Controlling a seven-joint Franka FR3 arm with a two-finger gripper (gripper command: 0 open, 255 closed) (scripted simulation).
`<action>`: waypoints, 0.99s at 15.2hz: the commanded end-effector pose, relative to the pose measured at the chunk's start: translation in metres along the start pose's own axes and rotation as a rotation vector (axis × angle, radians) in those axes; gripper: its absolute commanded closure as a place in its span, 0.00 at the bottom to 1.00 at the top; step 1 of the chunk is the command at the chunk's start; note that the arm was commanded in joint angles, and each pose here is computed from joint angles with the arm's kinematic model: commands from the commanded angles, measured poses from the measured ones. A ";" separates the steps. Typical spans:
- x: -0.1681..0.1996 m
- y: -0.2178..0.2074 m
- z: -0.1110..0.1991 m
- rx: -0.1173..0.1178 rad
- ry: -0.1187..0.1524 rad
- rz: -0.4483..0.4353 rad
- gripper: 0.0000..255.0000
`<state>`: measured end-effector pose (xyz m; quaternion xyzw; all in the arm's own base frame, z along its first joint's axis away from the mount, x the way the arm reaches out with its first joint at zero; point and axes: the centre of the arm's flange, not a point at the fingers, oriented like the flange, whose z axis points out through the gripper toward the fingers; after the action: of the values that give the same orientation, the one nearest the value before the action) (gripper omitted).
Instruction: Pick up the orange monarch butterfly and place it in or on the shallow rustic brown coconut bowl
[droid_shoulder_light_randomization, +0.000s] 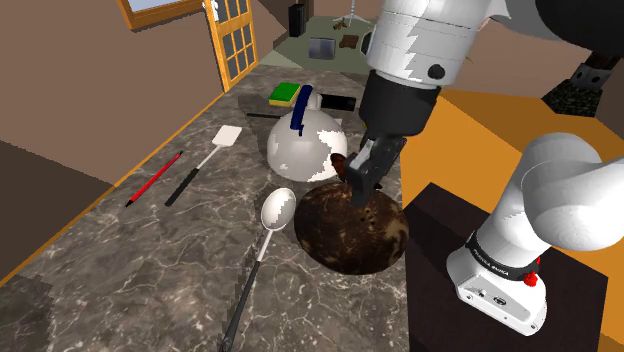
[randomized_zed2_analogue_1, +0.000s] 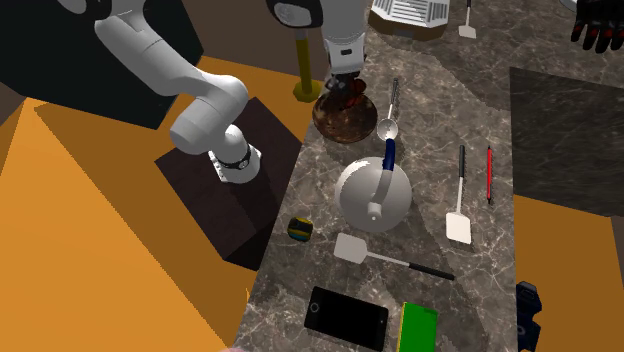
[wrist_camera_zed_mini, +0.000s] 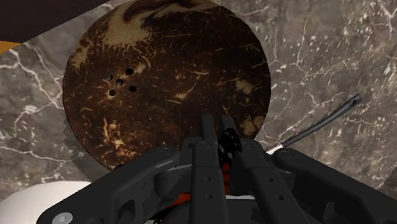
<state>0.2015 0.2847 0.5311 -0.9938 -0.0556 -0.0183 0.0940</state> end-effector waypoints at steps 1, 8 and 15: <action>-0.001 0.002 0.012 0.000 0.000 0.000 1.00; -0.003 0.009 0.048 0.000 0.000 0.000 1.00; -0.004 0.010 0.055 0.000 0.000 0.000 1.00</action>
<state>0.2006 0.2846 0.4753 -0.9939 -0.0555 -0.0184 0.0940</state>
